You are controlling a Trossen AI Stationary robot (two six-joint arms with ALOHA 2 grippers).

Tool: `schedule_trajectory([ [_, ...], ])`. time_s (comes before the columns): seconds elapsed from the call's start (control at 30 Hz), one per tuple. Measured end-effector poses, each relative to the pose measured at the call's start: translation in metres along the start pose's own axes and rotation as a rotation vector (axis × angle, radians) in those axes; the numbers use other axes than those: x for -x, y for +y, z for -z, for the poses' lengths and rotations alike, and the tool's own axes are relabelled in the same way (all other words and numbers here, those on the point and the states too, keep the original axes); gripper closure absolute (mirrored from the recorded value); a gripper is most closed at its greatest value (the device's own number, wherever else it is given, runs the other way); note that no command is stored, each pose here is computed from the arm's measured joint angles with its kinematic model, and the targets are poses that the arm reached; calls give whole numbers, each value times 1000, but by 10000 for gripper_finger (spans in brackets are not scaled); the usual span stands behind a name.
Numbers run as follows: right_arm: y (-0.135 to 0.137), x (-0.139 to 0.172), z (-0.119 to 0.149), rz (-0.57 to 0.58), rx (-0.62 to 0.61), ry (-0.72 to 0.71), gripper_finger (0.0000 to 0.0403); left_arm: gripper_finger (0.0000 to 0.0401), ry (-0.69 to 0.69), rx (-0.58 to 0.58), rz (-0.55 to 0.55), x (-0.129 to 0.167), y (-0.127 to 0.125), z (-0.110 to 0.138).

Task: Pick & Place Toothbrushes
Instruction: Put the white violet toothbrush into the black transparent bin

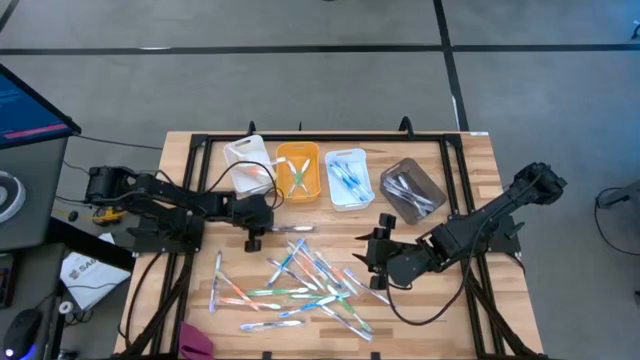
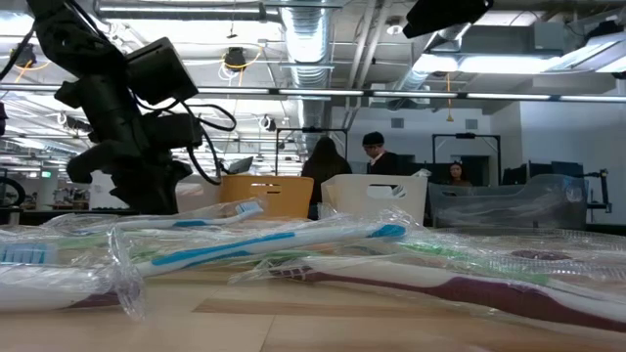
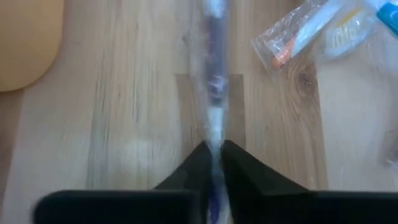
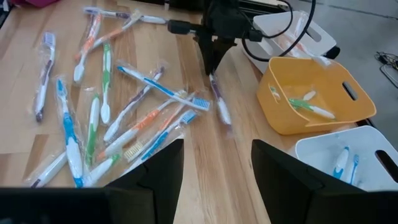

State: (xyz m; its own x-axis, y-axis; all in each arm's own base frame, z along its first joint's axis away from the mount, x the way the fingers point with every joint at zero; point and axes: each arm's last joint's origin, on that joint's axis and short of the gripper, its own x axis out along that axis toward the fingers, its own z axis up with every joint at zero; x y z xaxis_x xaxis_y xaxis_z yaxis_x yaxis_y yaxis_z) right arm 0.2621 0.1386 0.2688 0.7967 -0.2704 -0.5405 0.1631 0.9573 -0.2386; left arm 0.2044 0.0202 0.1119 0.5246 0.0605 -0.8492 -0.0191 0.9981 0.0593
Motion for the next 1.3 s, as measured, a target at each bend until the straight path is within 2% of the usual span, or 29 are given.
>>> schedule_trajectory([
  [0.07,0,0,0,0,0,0,221,391,1,10,-11,0,0,0],
  [0.3,0,0,0,1,-1,0,221,396,-18,9,-29,4,-5,-2],
  [0.57,0,0,0,2,1,3,221,398,-91,24,-100,32,-10,-4],
  [0.83,0,0,0,2,-15,3,221,398,-278,17,-45,63,-19,-15],
  [1.1,-3,-3,-1,12,-76,0,224,397,-600,-84,1,94,-34,-36],
  [1.3,-9,-7,-4,27,-104,-7,223,396,-809,-157,-1,93,-43,-49],
])
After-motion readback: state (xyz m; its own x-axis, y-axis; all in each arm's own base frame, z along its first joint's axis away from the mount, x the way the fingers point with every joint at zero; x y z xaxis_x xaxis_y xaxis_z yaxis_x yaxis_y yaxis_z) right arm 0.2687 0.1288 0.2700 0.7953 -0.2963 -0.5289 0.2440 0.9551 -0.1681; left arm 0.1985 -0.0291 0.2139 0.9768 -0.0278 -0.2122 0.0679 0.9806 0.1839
